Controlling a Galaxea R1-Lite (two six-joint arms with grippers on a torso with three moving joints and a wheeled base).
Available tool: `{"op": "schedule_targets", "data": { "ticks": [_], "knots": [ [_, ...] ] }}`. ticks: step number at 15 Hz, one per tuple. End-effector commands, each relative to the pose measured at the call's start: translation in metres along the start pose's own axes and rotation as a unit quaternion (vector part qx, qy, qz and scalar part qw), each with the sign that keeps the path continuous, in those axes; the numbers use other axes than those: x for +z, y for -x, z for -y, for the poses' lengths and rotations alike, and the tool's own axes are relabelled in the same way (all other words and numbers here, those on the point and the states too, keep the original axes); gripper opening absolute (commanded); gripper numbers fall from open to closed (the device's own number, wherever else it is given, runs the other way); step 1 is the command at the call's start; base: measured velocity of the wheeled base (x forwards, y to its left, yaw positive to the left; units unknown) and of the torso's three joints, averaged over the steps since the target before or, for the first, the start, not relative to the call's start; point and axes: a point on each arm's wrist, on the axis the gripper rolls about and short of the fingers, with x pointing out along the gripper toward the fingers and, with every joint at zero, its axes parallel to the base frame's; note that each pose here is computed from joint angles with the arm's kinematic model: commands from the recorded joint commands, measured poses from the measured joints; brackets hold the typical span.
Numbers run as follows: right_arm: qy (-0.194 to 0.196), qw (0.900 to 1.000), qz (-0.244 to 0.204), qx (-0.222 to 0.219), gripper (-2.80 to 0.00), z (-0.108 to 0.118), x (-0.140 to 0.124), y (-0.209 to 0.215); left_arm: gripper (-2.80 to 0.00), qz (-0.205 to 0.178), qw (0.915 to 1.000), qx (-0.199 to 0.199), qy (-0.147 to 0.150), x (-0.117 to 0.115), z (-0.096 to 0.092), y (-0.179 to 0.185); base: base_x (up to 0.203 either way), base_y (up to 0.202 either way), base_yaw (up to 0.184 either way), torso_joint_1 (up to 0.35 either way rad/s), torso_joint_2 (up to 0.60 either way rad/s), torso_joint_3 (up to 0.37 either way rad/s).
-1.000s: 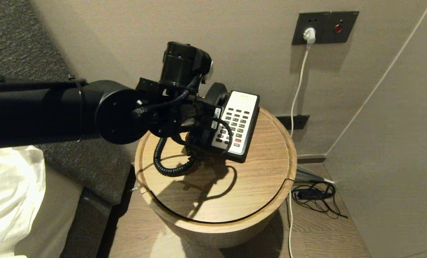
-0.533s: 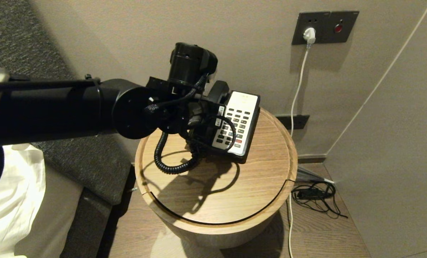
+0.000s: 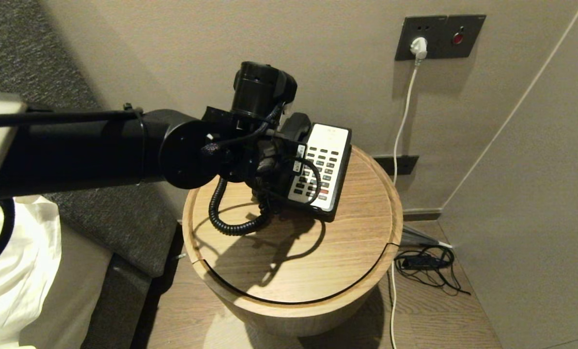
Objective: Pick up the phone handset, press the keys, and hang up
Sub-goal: Put the handset back, then end the call using the dial pad
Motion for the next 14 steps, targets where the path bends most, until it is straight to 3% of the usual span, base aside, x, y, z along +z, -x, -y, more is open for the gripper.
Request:
{"op": "schedule_targets", "data": {
  "ticks": [1, 4, 8, 9, 14],
  "knots": [
    [-0.003, 1.000, -0.008, -0.004, -2.80, 0.002, -0.002, -0.002, 0.00, 0.009, 0.9999, 0.001, 0.005, 0.005, -0.001, 0.004, 0.000, 0.000, 0.000, 0.000, 0.00, 0.000],
    [-0.004, 1.000, -0.014, -0.005, -2.80, 0.005, -0.005, -0.004, 0.00, 0.022, 0.9997, 0.000, 0.011, 0.011, -0.005, 0.013, 0.000, 0.000, 0.000, 0.000, 0.00, 0.000],
    [-0.009, 0.999, -0.035, -0.018, -2.80, 0.012, -0.010, -0.015, 0.00, 0.037, 0.9991, -0.001, 0.020, 0.017, -0.021, 0.051, 0.000, 0.000, 0.000, 0.000, 0.00, 0.000],
    [-0.009, 0.999, -0.035, -0.017, -2.80, 0.012, -0.009, -0.018, -2.80, 0.040, 0.9990, -0.001, 0.022, 0.016, -0.027, 0.065, 0.000, 0.000, 0.000, 0.000, 0.00, 0.000],
    [-0.020, 0.996, -0.078, -0.038, -2.80, 0.013, 0.001, -0.046, -2.80, 0.101, 0.9933, -0.011, 0.056, 0.016, -0.069, 0.162, 0.000, 0.000, 0.000, 0.000, 0.00, 0.000]
  ]
}}
